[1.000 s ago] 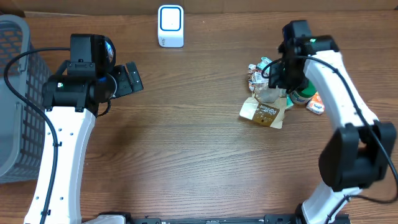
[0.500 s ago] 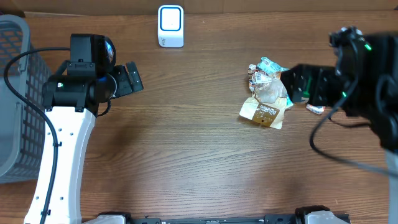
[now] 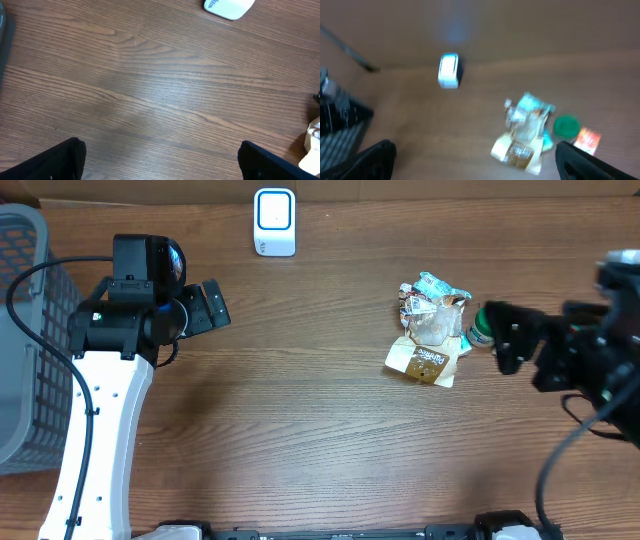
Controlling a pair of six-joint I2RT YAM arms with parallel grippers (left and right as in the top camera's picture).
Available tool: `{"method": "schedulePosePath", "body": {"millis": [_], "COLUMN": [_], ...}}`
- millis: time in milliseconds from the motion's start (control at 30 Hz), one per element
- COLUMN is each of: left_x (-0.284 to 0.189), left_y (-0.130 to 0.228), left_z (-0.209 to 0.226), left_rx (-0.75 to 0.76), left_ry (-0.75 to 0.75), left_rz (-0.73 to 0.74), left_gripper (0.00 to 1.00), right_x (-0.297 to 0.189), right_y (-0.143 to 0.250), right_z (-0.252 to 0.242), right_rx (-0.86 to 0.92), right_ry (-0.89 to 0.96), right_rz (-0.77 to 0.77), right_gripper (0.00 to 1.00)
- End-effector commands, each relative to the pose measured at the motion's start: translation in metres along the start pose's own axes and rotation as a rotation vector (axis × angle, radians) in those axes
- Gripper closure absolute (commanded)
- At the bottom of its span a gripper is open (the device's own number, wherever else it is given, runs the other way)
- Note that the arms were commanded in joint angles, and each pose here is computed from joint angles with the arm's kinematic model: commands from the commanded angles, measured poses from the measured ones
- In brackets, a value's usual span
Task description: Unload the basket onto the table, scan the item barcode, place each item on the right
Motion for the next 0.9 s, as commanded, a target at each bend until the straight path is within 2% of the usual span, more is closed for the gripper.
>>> {"method": "schedulePosePath", "body": {"millis": [0,233,467,667,867], "left_x": [-0.003,-0.003,-0.003,-0.003,-0.003], "left_y": [-0.004,-0.004,-0.004,-0.004,-0.004], "left_z": [0.000,0.000,0.000,0.000,0.000], "left_rx": [0.019,0.019,0.019,0.019,0.019], "left_ry": [0.001,0.001,0.001,0.001,0.001], "left_rz": [-0.016,-0.016,-0.016,-0.016,-0.016], "left_gripper": [0.00,0.00,0.00,0.01,0.00], "right_x": [-0.004,0.023,0.059,0.091,0.110], "right_y": [0.006,0.046,0.124,0.199,0.245], "right_z": [-0.010,-0.015,-0.020,-0.024,-0.027], "right_rx": [0.002,-0.086,-0.115,-0.127,-0.130], "right_ry": [0.129,0.150,0.147,0.130,0.130], "right_rz": [-0.069,-0.266,-0.523,-0.632,-0.664], "right_gripper": [0.00,0.00,0.00,0.00,0.00]}}
Point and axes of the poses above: each gripper's point midway between its finger pads, its own x axis out along the fingers, its own z axis along the line the jaws close on, y = z × x, the point moved 10 cm from there along -x, back along the fingers, and after that the axes turned 12 degrees about -x, right-handed, at the moved point
